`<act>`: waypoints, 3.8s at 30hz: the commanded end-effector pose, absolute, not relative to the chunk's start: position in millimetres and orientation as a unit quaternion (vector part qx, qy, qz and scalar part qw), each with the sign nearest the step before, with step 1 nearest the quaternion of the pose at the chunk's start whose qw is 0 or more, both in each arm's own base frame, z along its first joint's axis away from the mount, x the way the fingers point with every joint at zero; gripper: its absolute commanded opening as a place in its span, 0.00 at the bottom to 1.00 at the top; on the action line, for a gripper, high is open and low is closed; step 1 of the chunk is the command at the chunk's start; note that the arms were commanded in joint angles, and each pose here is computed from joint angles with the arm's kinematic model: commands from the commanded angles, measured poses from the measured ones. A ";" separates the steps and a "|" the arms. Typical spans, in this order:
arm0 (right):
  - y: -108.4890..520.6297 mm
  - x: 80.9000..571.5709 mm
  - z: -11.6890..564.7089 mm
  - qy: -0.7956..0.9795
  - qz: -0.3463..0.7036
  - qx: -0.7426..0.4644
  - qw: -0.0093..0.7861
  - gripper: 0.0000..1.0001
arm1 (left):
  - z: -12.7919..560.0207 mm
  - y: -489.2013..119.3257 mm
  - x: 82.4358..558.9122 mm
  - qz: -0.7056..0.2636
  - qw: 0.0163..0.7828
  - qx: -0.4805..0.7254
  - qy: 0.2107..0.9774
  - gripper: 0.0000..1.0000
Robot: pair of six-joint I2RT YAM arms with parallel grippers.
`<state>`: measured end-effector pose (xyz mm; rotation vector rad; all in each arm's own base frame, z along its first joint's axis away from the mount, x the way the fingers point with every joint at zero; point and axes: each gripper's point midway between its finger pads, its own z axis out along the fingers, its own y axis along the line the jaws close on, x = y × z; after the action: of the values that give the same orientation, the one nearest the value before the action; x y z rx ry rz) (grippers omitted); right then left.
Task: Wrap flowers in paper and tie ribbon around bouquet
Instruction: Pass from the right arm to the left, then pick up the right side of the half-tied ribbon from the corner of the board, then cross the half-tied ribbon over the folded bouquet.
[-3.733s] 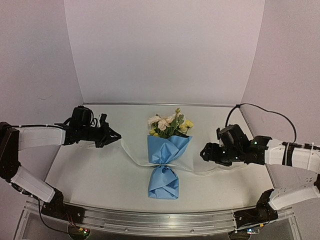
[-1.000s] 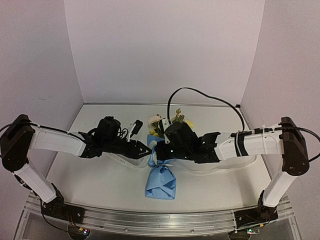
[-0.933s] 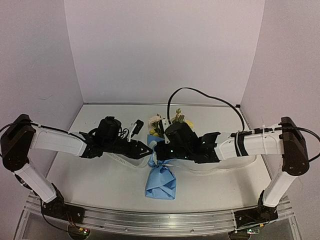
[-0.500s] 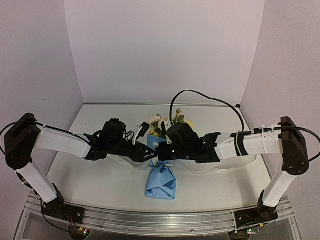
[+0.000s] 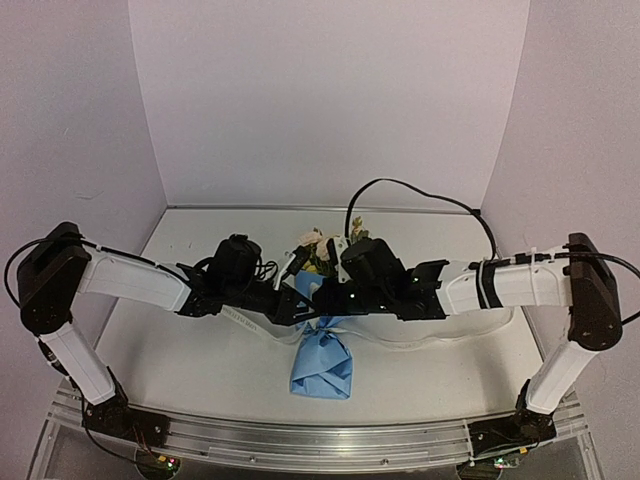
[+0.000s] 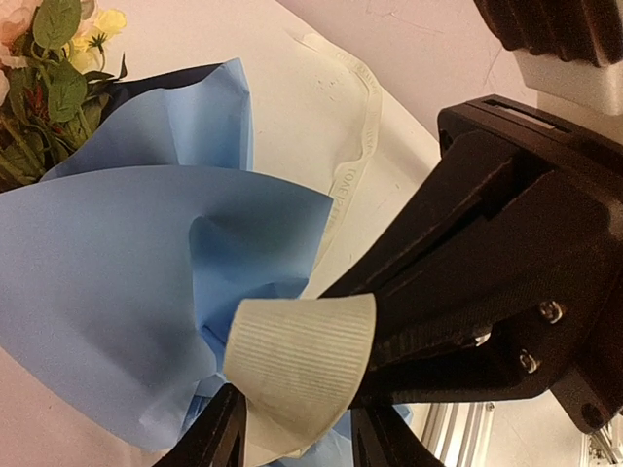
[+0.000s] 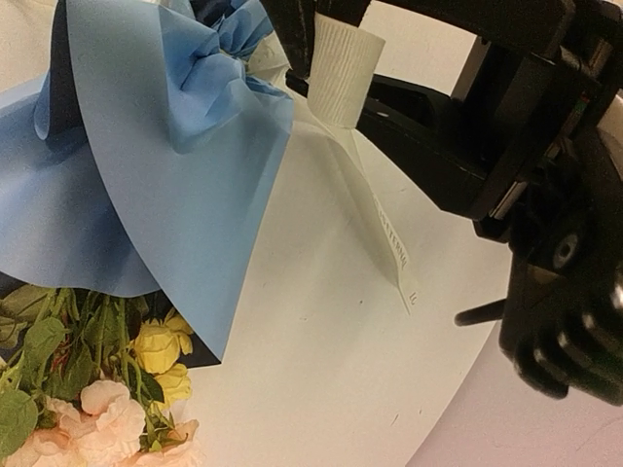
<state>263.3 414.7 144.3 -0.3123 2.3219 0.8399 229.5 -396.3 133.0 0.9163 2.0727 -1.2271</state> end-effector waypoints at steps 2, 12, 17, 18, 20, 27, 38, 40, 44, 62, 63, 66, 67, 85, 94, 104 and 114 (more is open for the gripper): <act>415.6 262.8 163.8 0.871 0.349 -0.107 0.329 0.00 | 145.5 -408.2 234.6 -0.449 0.297 0.365 0.759 0.28; 380.5 264.2 167.5 0.881 0.318 -0.065 0.344 0.51 | 145.7 -413.8 238.2 -0.415 0.320 0.399 0.752 0.00; 298.8 260.6 150.3 0.914 0.210 0.009 0.347 0.74 | 149.4 -420.8 231.5 -0.400 0.325 0.448 0.731 0.00; 281.0 260.1 145.4 0.916 0.192 0.032 0.350 0.76 | 149.7 -422.1 230.0 -0.398 0.324 0.457 0.726 0.00; 238.3 254.9 131.9 0.924 0.145 0.081 0.345 0.77 | 149.0 -424.9 226.3 -0.393 0.323 0.480 0.715 0.00; 120.8 230.6 81.2 0.921 0.057 0.251 0.291 0.78 | 142.7 -430.8 221.6 -0.366 0.322 0.525 0.698 0.01; 60.2 232.5 40.0 0.904 0.011 0.368 0.216 0.78 | 141.5 -434.3 214.0 -0.335 0.347 0.575 0.661 0.03; 57.8 238.8 32.6 0.901 0.017 0.381 0.206 0.75 | 137.3 -432.4 211.6 -0.328 0.339 0.584 0.661 0.03; 51.3 248.3 22.3 0.899 0.005 0.395 0.189 0.69 | 135.5 -433.3 210.4 -0.315 0.342 0.598 0.654 0.03; 51.8 282.7 36.4 0.909 -0.021 0.358 0.210 0.00 | 134.2 -434.5 209.7 -0.298 0.344 0.626 0.634 0.04; 59.3 286.3 47.8 0.910 -0.010 0.349 0.223 0.00 | 134.1 -434.6 209.7 -0.297 0.345 0.627 0.632 0.04; 92.7 294.5 81.2 0.913 0.048 0.322 0.245 0.00 | 135.3 -435.2 209.0 -0.294 0.349 0.635 0.623 0.04; 105.8 298.3 95.2 0.914 0.066 0.308 0.255 0.00 | 135.5 -436.0 208.6 -0.293 0.351 0.639 0.619 0.04; 274.6 356.6 219.4 0.907 0.278 0.198 0.247 0.00 | 104.7 -463.2 201.5 -0.252 0.331 0.708 0.571 0.06; 287.7 358.3 257.2 0.894 0.309 0.187 0.267 0.00 | 104.8 -471.8 208.4 -0.247 0.331 0.701 0.582 0.28; 299.5 350.5 262.0 0.897 0.314 0.164 0.265 0.00 | 171.0 -472.3 201.5 -0.333 0.381 0.628 0.591 0.51; 330.5 333.0 276.4 0.898 0.341 0.103 0.256 0.00 | 243.9 -426.6 235.6 -0.480 0.408 0.496 0.597 0.56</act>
<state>339.0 307.9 252.9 0.4118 2.4612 0.8515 224.4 -437.3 194.3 1.4022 1.5849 -1.0121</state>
